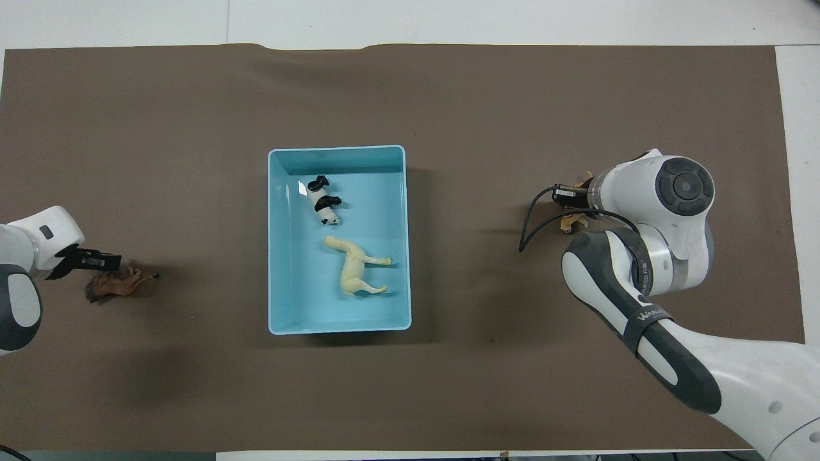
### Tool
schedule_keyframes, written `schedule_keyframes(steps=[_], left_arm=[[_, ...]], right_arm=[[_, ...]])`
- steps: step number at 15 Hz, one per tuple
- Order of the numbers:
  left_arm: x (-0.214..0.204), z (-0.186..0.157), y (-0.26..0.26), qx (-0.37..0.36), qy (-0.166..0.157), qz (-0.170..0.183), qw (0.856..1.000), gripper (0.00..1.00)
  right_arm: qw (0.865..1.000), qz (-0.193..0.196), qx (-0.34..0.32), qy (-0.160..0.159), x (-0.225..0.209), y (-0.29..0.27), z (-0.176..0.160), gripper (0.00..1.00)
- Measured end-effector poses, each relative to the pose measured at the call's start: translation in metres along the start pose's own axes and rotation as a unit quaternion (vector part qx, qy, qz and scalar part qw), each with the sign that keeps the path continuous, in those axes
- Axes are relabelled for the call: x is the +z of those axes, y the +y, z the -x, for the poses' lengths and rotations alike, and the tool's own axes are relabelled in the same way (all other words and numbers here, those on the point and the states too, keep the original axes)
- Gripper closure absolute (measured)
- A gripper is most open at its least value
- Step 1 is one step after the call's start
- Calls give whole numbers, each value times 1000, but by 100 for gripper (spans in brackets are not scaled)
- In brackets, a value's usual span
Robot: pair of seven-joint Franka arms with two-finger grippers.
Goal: Put all toys into storage box
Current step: 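Carry the orange tiger into the box with the right gripper and release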
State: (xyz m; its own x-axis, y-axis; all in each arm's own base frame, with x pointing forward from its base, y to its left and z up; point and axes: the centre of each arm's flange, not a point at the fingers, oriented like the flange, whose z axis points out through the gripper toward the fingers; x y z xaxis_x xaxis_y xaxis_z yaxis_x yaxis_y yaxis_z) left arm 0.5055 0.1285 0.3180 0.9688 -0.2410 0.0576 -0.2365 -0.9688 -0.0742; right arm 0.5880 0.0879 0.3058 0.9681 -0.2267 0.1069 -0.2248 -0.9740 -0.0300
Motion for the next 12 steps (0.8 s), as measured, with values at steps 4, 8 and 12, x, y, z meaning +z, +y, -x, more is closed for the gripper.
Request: schedule_keyframes(steps=[4, 8, 12], left_arm=[[0, 0, 1, 1, 0, 0, 1000, 51], [8, 5, 5, 2, -3, 2, 1000, 78], [12, 10, 7, 1, 2, 1, 1000, 89]], right_arm=[[998, 21, -22, -49, -91, -51, -27, 67], [999, 11, -26, -46, -188, -207, 18, 67], [999, -1, -29, -45, -157, -315, 74, 67]])
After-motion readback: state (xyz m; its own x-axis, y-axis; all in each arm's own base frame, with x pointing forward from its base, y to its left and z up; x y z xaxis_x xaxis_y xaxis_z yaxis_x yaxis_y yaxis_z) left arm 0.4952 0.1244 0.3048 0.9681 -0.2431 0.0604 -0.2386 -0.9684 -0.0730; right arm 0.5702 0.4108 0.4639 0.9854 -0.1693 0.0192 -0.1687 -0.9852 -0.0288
